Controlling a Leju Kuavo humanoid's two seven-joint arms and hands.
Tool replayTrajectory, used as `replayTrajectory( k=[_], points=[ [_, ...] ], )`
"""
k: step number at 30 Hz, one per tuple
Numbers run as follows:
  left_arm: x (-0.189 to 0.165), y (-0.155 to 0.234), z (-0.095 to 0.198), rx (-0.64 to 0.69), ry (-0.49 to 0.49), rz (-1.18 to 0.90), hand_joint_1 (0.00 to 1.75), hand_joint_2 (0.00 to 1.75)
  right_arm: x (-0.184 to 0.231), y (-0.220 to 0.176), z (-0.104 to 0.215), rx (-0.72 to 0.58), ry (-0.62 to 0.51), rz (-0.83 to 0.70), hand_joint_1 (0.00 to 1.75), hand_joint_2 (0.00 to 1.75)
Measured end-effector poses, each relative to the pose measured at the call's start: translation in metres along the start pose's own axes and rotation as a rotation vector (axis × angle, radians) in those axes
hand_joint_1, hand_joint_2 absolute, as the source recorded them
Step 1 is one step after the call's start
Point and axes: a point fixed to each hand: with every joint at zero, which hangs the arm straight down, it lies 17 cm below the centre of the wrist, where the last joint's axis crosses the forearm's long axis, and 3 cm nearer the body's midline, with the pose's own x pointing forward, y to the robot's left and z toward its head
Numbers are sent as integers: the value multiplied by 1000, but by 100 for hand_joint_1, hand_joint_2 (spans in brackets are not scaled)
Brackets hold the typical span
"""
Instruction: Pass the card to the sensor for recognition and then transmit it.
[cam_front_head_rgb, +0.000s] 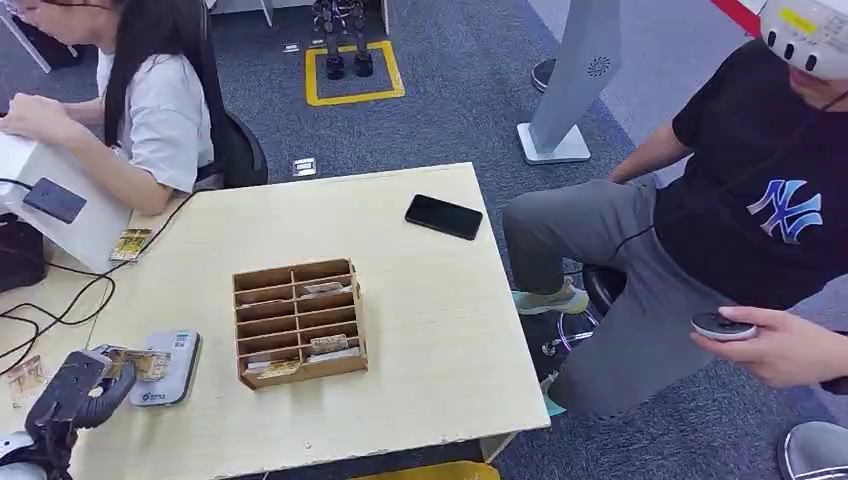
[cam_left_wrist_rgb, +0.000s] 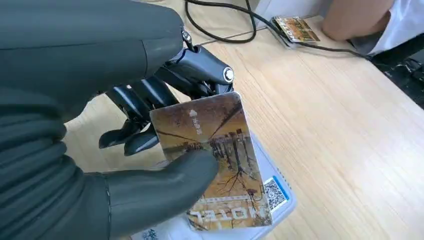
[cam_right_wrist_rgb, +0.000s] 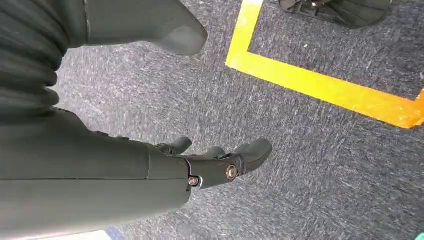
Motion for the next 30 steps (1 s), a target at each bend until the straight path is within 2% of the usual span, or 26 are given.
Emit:
replayTrajectory(
  k=[14, 24, 30],
  points=[
    [2, -13, -7, -6, 4, -10, 175, 175, 0, 0, 0, -1, 0, -1, 0, 175],
    [9, -23, -25, 41, 21, -98, 175, 175, 2, 2, 0, 7, -4, 11, 0, 175],
    [3, -12, -38, 131, 66, -189, 175, 175, 6, 2, 0, 8, -11, 10, 0, 175]
  ],
)
